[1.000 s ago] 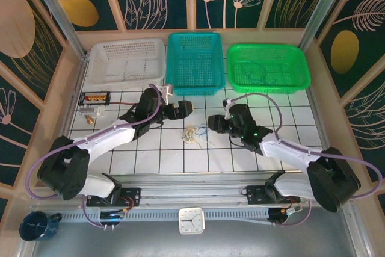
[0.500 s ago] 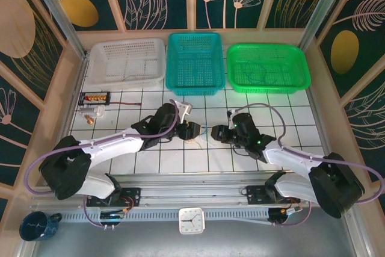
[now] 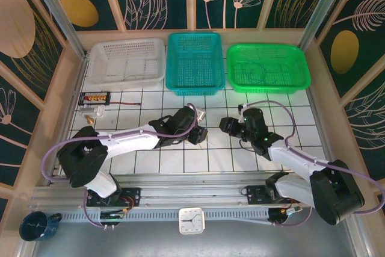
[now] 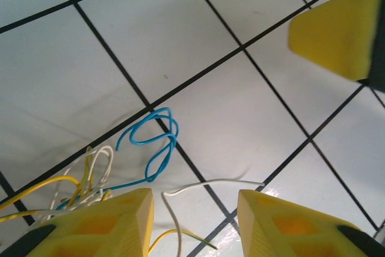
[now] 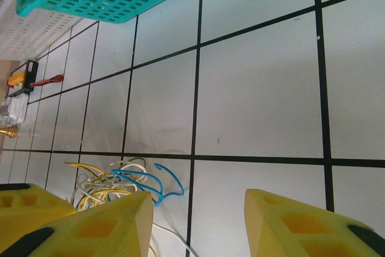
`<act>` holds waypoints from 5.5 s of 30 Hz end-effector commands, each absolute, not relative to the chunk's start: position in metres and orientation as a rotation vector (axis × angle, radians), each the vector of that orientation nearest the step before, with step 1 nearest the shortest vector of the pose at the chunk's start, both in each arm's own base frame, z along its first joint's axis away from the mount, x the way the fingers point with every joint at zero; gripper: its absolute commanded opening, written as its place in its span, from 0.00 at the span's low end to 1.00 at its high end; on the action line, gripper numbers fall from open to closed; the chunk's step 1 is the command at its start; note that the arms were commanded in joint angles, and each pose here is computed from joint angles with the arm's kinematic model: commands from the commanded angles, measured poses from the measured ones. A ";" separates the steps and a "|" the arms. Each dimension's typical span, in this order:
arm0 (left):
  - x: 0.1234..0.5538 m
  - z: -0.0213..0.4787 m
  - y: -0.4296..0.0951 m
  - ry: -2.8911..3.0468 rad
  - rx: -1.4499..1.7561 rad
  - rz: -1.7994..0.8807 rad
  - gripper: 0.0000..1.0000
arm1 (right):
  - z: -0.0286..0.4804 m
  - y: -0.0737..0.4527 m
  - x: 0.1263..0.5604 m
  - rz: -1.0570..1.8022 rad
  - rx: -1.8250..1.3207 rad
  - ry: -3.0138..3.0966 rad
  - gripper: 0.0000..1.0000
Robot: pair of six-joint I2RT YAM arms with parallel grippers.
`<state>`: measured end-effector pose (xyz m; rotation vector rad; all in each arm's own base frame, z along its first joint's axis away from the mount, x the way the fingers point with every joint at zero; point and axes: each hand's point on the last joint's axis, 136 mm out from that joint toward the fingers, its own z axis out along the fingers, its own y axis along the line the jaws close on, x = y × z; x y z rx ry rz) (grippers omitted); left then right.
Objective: Untangle the cables
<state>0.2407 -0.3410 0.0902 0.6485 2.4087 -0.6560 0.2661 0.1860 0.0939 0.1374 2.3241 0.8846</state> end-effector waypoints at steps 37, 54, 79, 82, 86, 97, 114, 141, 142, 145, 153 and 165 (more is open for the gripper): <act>0.245 0.065 -0.339 2.455 0.717 -0.486 0.07 | 0.120 0.190 0.276 0.964 0.135 2.254 0.45; 0.263 0.135 -0.343 2.260 0.510 -0.613 0.00 | 0.163 0.200 0.288 1.056 0.116 2.160 0.67; 0.276 0.147 -0.346 2.219 0.415 -0.632 0.00 | 0.145 0.222 0.270 1.185 0.138 2.139 0.72; 0.277 0.148 -0.346 2.218 0.412 -0.636 0.00 | 0.143 0.223 0.273 1.181 0.144 2.136 0.69; 0.276 0.149 -0.347 2.214 0.412 -0.644 0.00 | 0.143 0.222 0.277 1.165 0.149 2.131 0.60; 0.275 0.148 -0.345 2.202 0.406 -0.659 0.00 | 0.158 0.225 0.292 1.164 0.127 2.098 0.00; 0.265 0.142 -0.304 2.089 0.437 -0.631 0.99 | 0.252 0.249 0.326 1.150 -0.065 1.979 0.00; 0.295 0.133 -0.338 1.923 0.474 -0.639 0.81 | 0.317 0.292 0.287 1.276 -0.173 1.876 0.00; 0.296 0.133 -0.338 1.919 0.470 -0.637 0.80 | 0.322 0.294 0.285 1.281 -0.181 1.866 0.00; 0.299 0.133 -0.336 1.912 0.460 -0.620 0.75 | 0.333 0.298 0.279 1.294 -0.195 1.845 0.00; 0.302 0.123 -0.333 1.918 0.454 -0.600 0.53 | 0.359 0.297 0.277 1.281 -0.210 1.793 0.00; 0.289 0.076 -0.315 2.016 0.456 -0.575 0.31 | 0.432 0.270 0.310 1.299 -0.187 1.630 0.00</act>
